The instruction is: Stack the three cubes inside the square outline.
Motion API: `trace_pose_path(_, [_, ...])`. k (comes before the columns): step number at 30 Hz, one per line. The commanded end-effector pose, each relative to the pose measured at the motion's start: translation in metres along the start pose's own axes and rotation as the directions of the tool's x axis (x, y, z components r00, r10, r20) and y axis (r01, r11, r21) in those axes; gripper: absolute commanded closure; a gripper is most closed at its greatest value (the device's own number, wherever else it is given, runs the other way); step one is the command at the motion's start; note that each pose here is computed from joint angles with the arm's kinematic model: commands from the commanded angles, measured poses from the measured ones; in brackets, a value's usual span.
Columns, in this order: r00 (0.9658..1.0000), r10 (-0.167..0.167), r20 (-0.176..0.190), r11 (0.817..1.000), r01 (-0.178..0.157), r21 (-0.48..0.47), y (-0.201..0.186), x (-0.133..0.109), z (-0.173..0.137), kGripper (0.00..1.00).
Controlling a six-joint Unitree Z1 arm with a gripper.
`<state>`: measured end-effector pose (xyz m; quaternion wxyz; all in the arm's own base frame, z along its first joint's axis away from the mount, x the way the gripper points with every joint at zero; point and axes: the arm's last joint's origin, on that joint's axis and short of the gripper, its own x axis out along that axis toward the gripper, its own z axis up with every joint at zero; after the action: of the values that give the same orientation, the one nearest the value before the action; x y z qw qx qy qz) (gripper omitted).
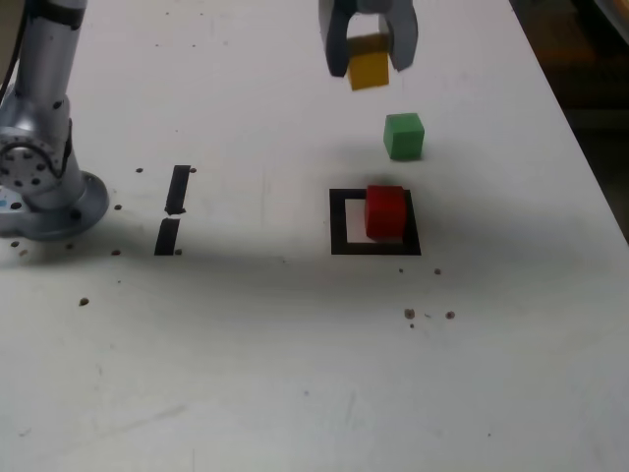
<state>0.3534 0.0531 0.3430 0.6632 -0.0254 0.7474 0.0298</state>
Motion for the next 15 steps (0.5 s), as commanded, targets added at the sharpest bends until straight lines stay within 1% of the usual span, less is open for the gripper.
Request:
trace_pose_path(1, [0.9995,-0.016,-0.027,1.0,0.016,0.015,-0.028,0.005,0.002,0.76])
trace_pose_path(4, [0.9985,-0.022,-0.05,0.999,0.024,0.037,-0.055,0.012,0.006,0.76])
trace_pose_path(7, [0.997,-0.022,-0.074,0.998,0.025,0.051,-0.072,0.022,0.012,0.76])
trace_pose_path(15, [0.9928,-0.012,-0.119,0.998,0.019,0.06,-0.082,0.045,0.02,0.76])
